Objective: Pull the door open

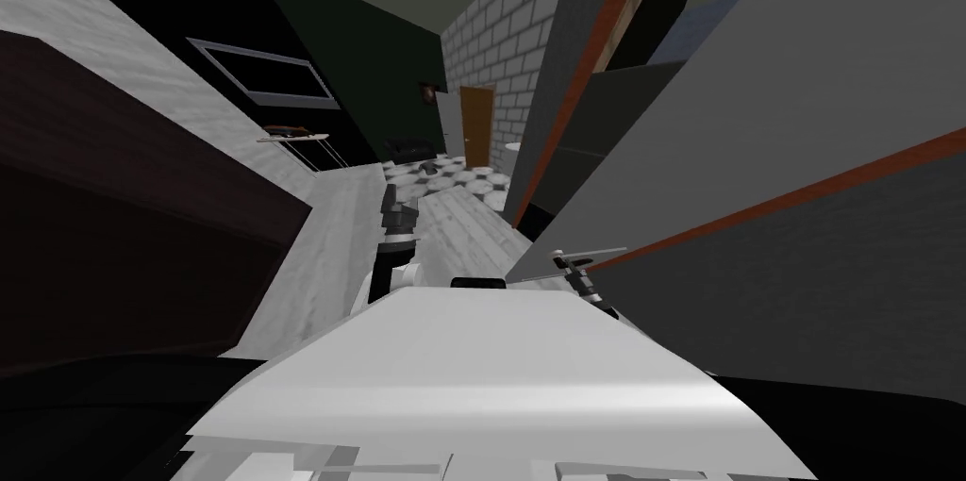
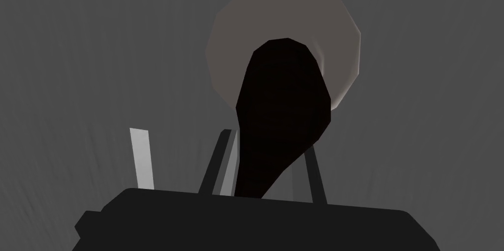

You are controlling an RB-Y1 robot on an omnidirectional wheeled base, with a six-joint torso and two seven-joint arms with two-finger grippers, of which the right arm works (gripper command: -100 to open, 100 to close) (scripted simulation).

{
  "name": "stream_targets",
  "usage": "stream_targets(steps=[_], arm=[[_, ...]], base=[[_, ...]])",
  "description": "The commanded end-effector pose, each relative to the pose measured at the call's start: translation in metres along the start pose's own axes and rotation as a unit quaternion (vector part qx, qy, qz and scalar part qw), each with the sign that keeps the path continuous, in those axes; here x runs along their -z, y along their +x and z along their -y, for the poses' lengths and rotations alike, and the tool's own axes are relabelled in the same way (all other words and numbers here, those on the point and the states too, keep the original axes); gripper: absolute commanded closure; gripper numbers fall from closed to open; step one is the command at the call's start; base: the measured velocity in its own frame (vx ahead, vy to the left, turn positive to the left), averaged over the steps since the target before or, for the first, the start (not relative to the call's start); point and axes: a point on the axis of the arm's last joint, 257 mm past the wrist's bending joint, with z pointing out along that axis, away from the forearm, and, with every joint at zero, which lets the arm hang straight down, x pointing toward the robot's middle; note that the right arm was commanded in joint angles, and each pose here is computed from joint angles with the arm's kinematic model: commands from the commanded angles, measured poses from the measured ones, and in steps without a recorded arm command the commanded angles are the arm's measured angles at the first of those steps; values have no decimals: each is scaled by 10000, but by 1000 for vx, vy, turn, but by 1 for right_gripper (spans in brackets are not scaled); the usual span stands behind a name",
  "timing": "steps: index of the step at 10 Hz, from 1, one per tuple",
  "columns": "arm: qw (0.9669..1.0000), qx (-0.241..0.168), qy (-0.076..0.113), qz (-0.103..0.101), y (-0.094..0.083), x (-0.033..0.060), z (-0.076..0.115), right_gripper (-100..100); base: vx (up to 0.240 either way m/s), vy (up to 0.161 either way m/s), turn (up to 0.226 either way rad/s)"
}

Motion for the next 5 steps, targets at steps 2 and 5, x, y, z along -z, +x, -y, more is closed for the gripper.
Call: stream_targets(steps=[2, 5], arm=[[10000, -7, 9, -14, 8, 2, 9, 100], [10000, -3, -1, -33, 4, -9, 4, 100]], base=[[-93, -39, 80], [-174, -64, 133]])
